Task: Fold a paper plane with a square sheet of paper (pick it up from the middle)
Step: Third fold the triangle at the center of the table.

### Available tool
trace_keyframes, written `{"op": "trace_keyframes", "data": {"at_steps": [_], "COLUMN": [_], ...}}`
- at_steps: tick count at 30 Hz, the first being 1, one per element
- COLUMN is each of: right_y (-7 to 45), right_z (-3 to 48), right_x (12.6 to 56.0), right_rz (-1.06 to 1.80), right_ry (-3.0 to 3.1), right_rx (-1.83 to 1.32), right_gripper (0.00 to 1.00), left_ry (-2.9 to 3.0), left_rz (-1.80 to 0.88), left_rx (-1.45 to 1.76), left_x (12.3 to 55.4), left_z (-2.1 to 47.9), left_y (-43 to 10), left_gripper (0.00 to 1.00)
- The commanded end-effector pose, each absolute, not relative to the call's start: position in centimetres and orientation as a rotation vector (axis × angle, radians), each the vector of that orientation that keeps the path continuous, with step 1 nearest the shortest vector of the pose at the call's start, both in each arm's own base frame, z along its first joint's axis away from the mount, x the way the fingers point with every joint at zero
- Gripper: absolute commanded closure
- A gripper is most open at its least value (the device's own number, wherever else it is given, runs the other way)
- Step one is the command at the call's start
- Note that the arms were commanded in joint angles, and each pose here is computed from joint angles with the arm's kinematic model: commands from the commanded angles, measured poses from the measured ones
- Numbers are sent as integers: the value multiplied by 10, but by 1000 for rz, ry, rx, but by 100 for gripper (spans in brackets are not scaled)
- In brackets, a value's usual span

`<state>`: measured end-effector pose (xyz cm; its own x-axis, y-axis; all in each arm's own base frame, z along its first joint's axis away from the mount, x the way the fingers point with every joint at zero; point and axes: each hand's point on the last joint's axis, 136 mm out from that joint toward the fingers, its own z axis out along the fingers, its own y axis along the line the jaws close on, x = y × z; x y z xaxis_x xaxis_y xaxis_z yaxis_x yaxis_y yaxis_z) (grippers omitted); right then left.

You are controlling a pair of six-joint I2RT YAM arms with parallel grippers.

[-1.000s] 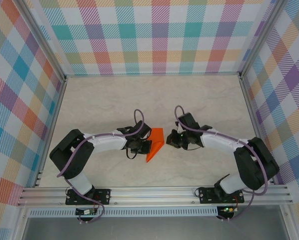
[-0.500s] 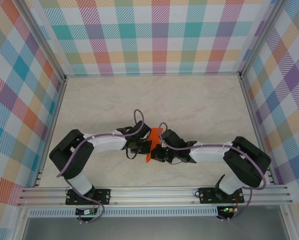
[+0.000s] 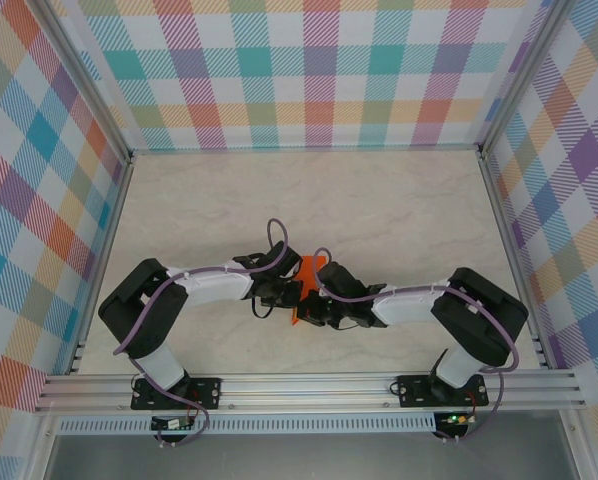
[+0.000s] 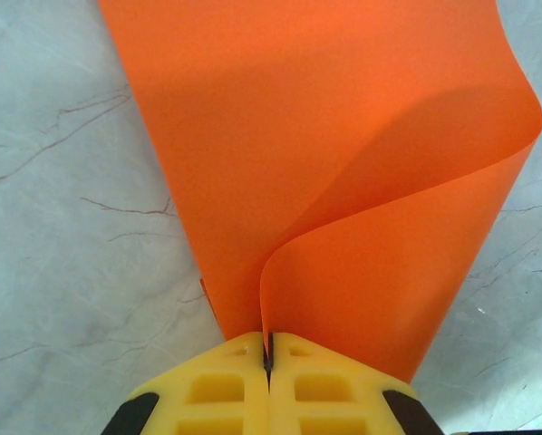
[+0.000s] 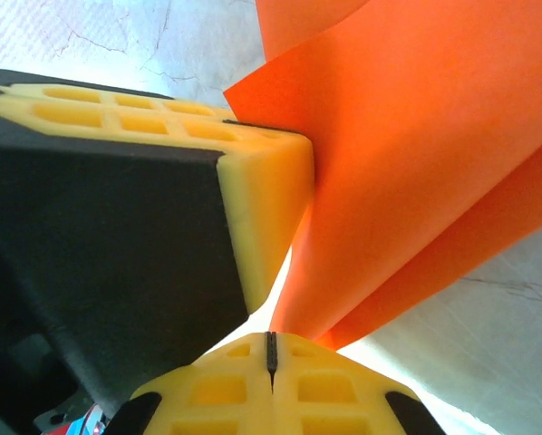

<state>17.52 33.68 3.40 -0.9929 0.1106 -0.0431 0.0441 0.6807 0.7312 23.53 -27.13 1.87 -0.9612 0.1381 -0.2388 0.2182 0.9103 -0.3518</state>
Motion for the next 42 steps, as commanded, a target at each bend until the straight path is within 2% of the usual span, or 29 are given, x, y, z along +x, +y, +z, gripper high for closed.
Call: {"op": "trace_keyframes", "data": {"at_steps": [1, 12, 22, 42], "right_y": [355, 333, 349, 337], "right_z": [42, 37, 61, 11], "right_x": [178, 174, 174, 165], "right_rz": [1309, 1245, 1389, 1298], "right_ry": [2748, 2734, 2624, 2713], "right_rx": [102, 168, 96, 183], "right_gripper": [100, 100, 100, 100], "left_ry": [2921, 2928, 2929, 2931], "left_rz": [-539, -580, -573, -575], "left_rx": [260, 280, 287, 296], "left_x": [226, 223, 224, 224], "left_z": [6, 7, 7, 6], "left_y": [-262, -267, -267, -268], "left_gripper": [100, 100, 100, 100]}}
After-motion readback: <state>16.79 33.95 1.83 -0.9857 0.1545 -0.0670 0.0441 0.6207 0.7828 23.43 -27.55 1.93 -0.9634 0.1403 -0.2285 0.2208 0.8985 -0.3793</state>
